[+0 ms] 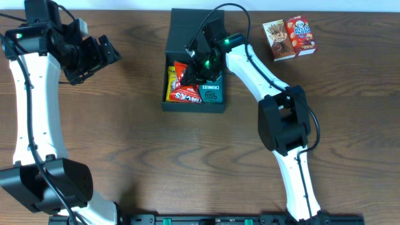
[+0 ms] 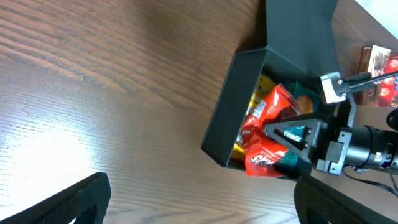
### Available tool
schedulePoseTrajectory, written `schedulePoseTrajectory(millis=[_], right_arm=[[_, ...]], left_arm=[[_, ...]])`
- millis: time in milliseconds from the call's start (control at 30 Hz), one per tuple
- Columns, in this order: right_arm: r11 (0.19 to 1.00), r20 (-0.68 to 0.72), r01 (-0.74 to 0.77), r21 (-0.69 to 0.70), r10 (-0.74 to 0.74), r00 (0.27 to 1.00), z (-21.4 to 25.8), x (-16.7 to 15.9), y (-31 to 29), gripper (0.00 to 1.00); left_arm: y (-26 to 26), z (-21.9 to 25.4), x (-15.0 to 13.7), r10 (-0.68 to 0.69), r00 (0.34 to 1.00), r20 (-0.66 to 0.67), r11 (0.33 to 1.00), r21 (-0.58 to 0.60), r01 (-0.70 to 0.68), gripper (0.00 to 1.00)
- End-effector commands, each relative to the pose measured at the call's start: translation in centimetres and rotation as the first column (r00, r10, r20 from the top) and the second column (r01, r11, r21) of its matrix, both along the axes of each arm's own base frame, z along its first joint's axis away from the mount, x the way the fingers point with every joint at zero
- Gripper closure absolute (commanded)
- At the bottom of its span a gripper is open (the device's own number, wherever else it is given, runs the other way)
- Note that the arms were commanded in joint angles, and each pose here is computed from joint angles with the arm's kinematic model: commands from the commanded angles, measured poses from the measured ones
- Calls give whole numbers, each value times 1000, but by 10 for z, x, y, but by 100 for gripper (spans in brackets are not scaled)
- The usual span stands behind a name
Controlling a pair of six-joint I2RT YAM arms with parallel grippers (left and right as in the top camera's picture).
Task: Pack container
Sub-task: 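Push the red bag down beside the Chunkies box with right gripper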
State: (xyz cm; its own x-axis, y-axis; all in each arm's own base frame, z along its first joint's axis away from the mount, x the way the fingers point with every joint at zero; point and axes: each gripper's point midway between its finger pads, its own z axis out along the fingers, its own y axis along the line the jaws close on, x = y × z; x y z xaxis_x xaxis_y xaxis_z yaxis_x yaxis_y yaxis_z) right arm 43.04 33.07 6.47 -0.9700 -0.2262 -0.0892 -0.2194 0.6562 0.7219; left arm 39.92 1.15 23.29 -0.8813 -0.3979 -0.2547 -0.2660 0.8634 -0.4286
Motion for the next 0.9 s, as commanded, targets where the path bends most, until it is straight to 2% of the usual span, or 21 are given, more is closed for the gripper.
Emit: schedulePoseTrajectory(millis=[0, 100, 233, 367, 400, 467, 600, 867], right_arm=[[1000, 8, 0, -16, 0, 1000, -4, -1, -3, 99], [999, 9, -10, 43, 10, 1000, 11, 1, 4, 98], [987, 63, -48, 154, 39, 997, 55, 8, 15, 98], [983, 152, -62, 173, 36, 988, 97, 18, 9, 98], [988, 173, -49, 149, 23, 985, 103, 21, 3, 98], [999, 203, 39, -7, -36, 978, 94, 34, -24, 99], [965, 161, 119, -236, -82, 984, 57, 33, -66, 98], [955, 72, 64, -291, -45, 996, 10, 7, -60, 98]], left_arm=[[2, 12, 0, -13, 999, 40, 1000, 22, 13, 5], [2, 12, 0, -14, 999, 40, 1000, 22, 13, 5], [4, 12, 0, -11, 999, 39, 1000, 29, 10, 5], [6, 11, 0, -6, 999, 36, 999, 43, 4, 5], [6, 11, 0, -6, 999, 36, 999, 43, 4, 5], [6, 11, 0, -6, 999, 36, 999, 43, 4, 5], [6, 11, 0, -6, 999, 36, 999, 43, 4, 5], [6, 11, 0, -6, 999, 37, 999, 42, 4, 5]])
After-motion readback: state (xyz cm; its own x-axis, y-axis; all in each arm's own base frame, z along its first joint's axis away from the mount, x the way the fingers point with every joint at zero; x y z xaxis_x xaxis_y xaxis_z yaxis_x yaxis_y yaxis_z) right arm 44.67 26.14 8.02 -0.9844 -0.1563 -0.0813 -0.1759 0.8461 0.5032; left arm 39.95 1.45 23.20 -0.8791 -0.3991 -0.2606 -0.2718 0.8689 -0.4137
